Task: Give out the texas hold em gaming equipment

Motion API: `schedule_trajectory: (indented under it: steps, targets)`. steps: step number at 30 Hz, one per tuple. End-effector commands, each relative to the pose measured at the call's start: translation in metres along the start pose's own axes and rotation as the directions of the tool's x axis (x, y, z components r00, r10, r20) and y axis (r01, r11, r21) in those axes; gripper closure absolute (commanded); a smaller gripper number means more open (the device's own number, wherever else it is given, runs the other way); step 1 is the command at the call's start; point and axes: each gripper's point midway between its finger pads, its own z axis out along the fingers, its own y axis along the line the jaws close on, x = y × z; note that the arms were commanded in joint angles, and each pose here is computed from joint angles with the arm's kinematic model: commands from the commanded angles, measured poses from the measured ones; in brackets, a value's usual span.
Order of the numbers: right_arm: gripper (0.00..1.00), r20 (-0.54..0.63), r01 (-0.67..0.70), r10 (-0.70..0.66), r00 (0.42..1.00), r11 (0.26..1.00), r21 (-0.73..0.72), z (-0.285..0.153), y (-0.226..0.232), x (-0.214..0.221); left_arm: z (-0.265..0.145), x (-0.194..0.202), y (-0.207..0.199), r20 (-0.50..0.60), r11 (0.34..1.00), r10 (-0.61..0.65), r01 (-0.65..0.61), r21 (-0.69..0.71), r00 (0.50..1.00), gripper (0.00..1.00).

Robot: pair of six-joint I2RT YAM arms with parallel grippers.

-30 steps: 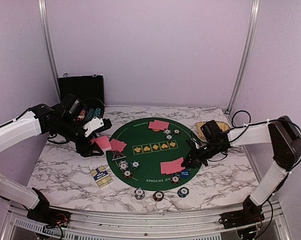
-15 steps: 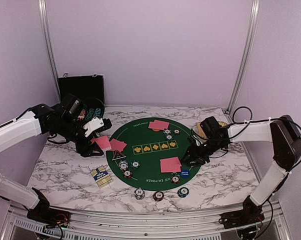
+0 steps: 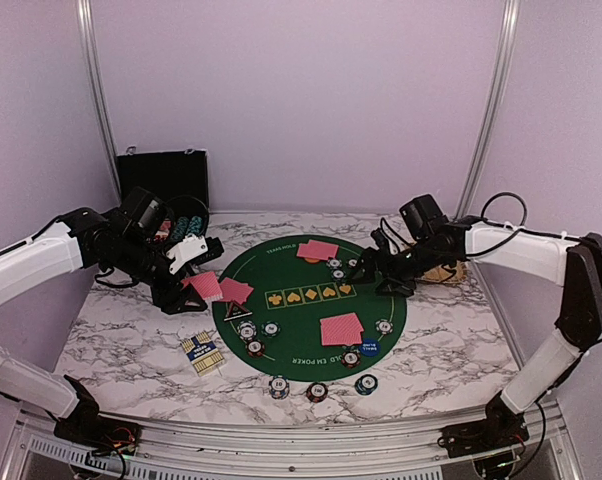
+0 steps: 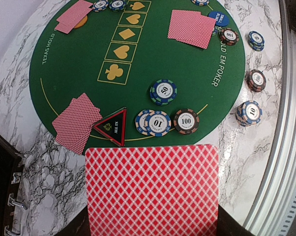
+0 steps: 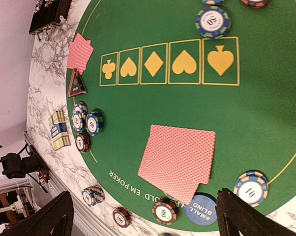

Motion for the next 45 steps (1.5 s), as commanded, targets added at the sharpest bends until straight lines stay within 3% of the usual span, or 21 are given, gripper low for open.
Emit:
schedule_trajectory:
  steps: [1,17,29,45]
  targets:
    - [0.01,0.039,0.050,-0.047,0.998,0.995,-0.083,0.003,0.046,-0.017,-0.003,-0.005,0.001,0.026,1.000,0.003,-0.003,-0.003,1.000,1.00]
    - [0.01,-0.021,0.116,-0.142,0.990,0.881,-0.459,0.076,0.205,-0.011,-0.002,-0.005,0.001,0.024,1.000,-0.003,0.003,0.001,1.000,1.00]
    - [0.01,-0.077,0.072,-0.153,0.985,0.779,-0.623,0.103,0.257,0.004,0.000,-0.006,0.000,0.031,1.000,-0.010,0.010,0.012,0.999,1.00]
    - [0.02,-0.144,0.038,-0.185,0.972,0.729,-0.683,0.132,0.285,0.017,-0.002,-0.013,0.001,0.046,1.000,-0.015,0.015,0.014,0.999,1.00]
